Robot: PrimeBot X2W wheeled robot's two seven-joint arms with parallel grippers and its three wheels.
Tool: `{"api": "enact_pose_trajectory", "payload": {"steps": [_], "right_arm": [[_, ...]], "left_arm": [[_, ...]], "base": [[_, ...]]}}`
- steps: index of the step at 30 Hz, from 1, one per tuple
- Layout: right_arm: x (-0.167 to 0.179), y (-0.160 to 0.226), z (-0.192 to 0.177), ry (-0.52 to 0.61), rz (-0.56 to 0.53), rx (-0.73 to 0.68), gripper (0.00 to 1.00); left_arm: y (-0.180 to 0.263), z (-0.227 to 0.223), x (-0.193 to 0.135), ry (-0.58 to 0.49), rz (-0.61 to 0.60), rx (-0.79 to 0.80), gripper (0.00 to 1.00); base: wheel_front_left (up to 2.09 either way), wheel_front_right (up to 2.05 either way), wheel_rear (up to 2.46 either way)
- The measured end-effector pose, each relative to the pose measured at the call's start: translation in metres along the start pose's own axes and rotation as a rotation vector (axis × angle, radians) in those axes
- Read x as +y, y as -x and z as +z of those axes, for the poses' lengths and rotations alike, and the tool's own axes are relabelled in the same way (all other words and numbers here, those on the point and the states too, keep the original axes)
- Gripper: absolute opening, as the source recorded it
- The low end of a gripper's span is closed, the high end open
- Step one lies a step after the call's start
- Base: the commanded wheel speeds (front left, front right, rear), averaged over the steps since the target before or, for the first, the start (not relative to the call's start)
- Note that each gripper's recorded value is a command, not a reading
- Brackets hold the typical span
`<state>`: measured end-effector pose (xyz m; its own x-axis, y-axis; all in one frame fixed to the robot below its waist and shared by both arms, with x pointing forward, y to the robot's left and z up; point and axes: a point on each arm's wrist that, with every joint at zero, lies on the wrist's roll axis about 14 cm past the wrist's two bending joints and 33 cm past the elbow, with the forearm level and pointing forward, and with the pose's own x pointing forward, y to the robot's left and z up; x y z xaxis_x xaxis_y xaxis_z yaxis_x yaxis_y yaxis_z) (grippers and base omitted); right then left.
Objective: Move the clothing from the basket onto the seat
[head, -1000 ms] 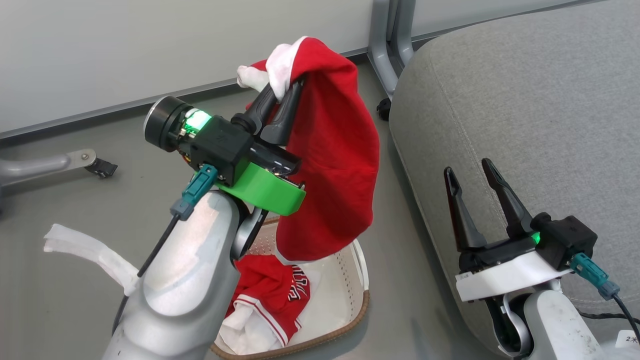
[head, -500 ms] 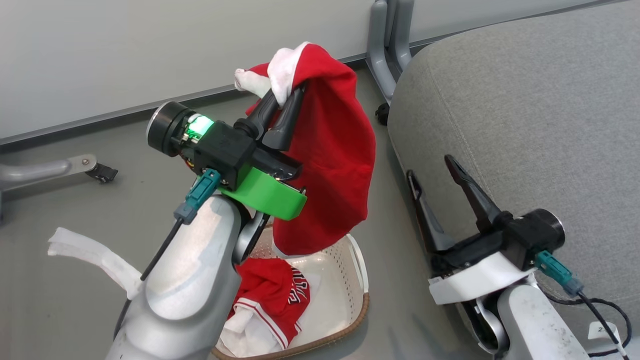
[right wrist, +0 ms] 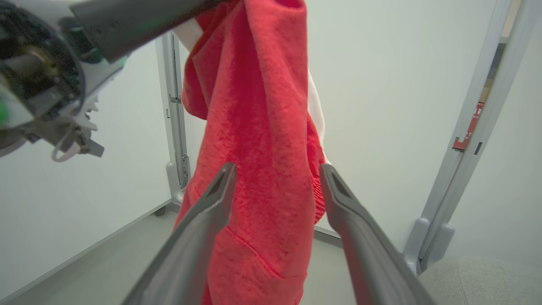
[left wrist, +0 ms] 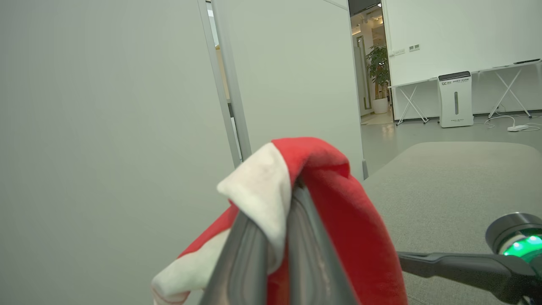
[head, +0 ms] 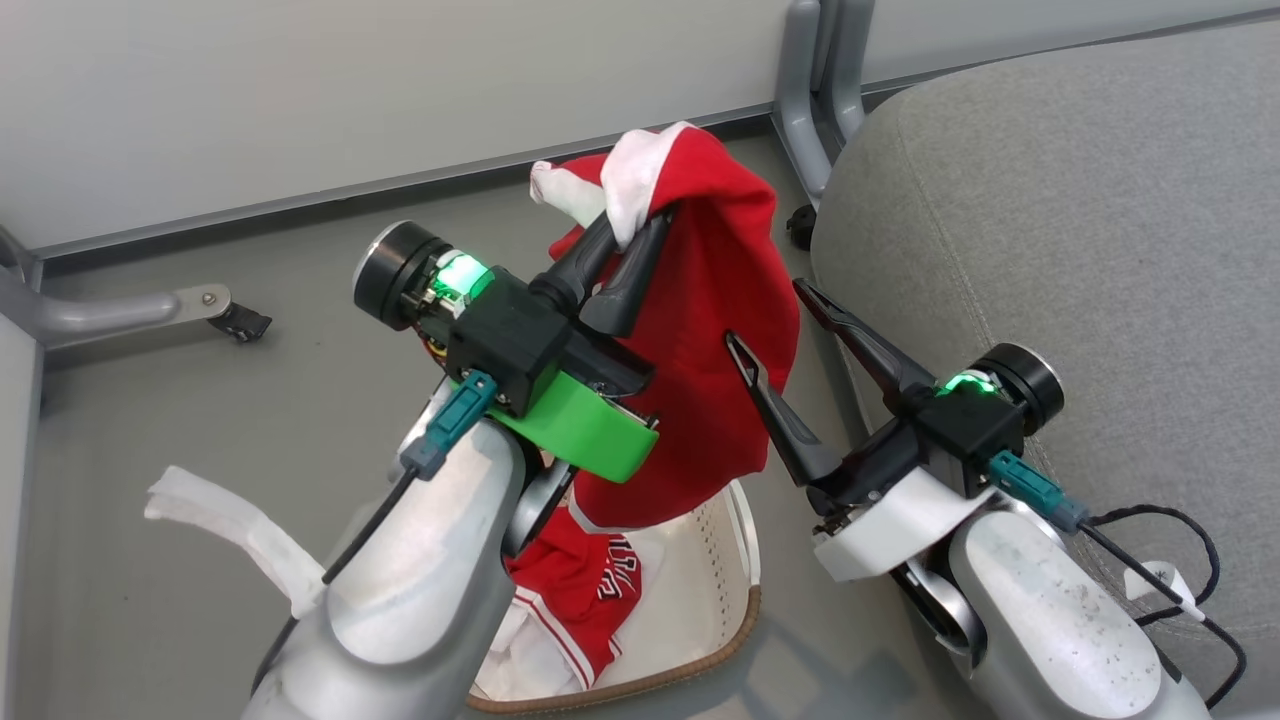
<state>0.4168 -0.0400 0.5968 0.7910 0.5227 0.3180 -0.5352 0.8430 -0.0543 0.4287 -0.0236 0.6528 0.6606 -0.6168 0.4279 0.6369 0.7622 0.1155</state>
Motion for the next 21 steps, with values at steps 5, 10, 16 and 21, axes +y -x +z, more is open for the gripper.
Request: {"api": "enact_pose_trajectory", "payload": {"steps": [5,10,16,21], "right_arm": [[0.008,-0.008,-0.006,0.012,0.073,0.024,1.0],[0.025,-0.012,-0.02,-0.035,0.137,0.068,1.0],[0.036,-0.014,-0.036,-0.097,0.151,0.105,0.0],[0.035,-0.016,-0.038,-0.126,0.137,0.103,0.0]], "left_arm": [[0.005,0.001,-0.01,0.005,-0.025,0.003,0.0],[0.008,0.002,-0.016,0.015,-0.038,0.003,0.0],[0.012,-0.002,-0.018,0.03,-0.037,0.015,0.0],[0.015,-0.011,-0.017,0.034,-0.031,0.044,0.0]], "base": [[0.0,0.0,0.0],[0.0,0.0,0.0],[0.0,0.0,0.0],[0.0,0.0,0.0]]}}
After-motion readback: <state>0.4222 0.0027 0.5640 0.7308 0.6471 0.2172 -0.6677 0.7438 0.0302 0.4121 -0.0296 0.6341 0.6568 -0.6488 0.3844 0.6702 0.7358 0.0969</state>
